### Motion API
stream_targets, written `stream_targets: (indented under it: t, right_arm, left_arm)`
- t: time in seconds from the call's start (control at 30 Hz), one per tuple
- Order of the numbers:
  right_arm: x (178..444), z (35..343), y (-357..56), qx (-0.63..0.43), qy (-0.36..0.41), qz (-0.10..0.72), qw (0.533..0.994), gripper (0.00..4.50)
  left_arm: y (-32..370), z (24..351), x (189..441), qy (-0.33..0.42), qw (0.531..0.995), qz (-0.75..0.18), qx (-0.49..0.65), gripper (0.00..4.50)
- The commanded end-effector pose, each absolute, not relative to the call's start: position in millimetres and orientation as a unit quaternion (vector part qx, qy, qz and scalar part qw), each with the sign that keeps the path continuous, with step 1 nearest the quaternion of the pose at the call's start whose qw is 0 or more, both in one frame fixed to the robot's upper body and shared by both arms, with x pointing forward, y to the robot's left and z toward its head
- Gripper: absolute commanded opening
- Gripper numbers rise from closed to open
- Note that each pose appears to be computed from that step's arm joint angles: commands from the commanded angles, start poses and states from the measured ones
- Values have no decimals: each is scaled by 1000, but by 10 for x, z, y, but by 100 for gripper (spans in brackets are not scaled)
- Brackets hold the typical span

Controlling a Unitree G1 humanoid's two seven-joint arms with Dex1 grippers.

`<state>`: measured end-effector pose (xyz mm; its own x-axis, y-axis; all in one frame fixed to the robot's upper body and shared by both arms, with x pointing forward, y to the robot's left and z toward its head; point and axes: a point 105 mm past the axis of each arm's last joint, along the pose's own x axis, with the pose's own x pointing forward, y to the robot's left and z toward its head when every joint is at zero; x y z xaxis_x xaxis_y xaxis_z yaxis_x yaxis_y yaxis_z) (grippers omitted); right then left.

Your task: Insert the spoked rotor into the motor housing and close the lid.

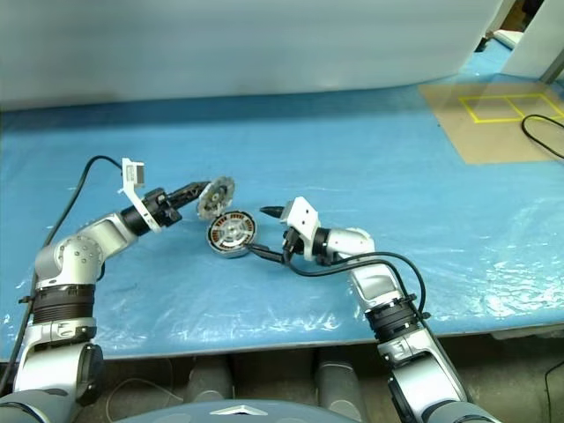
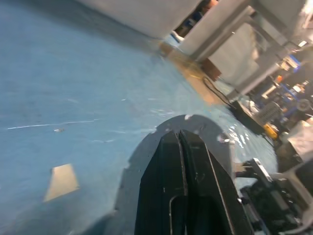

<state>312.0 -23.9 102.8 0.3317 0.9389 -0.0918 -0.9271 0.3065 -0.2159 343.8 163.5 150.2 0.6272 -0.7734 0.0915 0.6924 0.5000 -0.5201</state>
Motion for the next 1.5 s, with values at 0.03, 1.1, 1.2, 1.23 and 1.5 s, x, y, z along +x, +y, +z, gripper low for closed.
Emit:
stream_targets:
  t: [0.03,1.1,1.2,1.23,1.5]
  right_arm:
    - [3108,1130,-205,-123,-46,581,803,431]
    - [3199,1215,-118,-106,-44,567,815,431]
    - [3233,1245,-73,-95,-41,568,817,431]
    - [3240,1247,-59,-93,-40,569,816,431]
    - [3291,1210,22,-88,-16,575,813,431]
  left_arm:
    - [1440,1513,3370,78,845,-469,-245,4]
    - [1618,1513,3102,82,841,-521,-119,4]
    - [1668,1596,3032,51,848,-520,-89,4]
    - [1678,1610,3015,42,851,-518,-74,4]
    - [1739,1602,2947,-19,875,-483,19,4]
